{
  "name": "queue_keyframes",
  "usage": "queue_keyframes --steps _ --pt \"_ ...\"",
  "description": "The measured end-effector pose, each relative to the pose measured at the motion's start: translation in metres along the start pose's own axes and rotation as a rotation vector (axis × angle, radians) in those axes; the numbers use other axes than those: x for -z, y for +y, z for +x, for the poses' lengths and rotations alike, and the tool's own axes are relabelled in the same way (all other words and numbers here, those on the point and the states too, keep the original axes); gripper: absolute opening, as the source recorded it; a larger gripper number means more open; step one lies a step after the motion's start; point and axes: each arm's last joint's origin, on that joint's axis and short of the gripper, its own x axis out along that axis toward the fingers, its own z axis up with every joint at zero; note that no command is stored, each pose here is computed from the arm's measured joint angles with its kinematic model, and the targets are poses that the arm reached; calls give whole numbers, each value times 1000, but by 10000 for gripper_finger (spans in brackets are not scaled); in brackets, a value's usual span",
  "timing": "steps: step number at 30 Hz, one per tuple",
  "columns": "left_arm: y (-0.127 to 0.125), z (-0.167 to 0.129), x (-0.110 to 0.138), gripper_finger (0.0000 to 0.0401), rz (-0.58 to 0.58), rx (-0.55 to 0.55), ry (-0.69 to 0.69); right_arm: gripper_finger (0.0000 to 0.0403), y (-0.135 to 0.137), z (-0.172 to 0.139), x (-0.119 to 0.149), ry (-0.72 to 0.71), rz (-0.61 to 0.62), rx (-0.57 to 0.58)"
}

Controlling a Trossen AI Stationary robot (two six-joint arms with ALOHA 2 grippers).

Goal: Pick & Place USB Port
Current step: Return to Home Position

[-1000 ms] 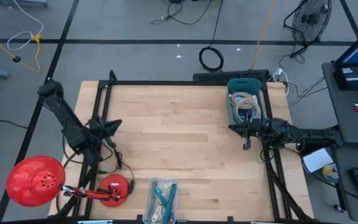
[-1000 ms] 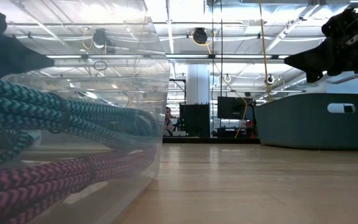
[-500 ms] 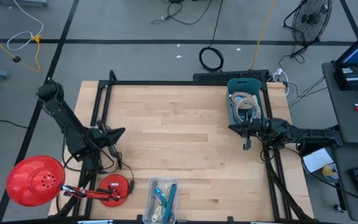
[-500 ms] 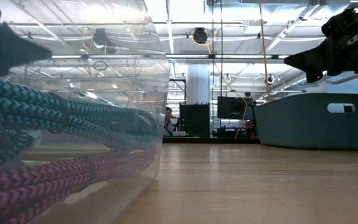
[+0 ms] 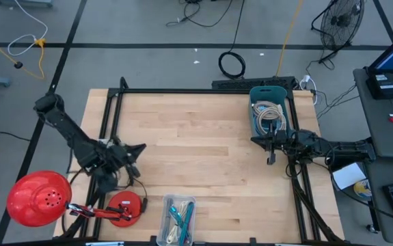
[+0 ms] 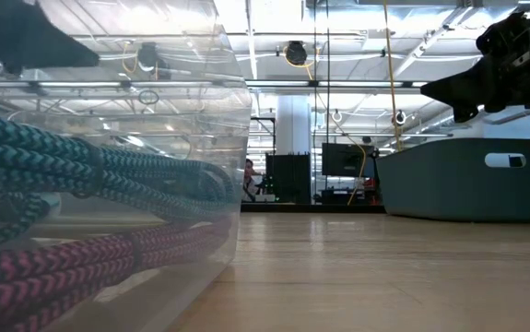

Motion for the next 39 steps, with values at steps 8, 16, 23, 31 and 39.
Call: queue_keyframes --steps 8,16,23,31,39 --pt "-17 39 -22 26 90 185 91 0 0 0 0 0 0 0" --pt "-1 78 -9 26 24 395 14 0 0 0 0 0 0 0" --pt "28 92 -1 26 22 557 -4 0 0 0 0 0 0 0" --pt "71 90 23 26 -32 528 -15 0 0 0 0 0 0 0" --pt "95 78 29 26 -68 588 -124 0 0 0 0 0 0 0"
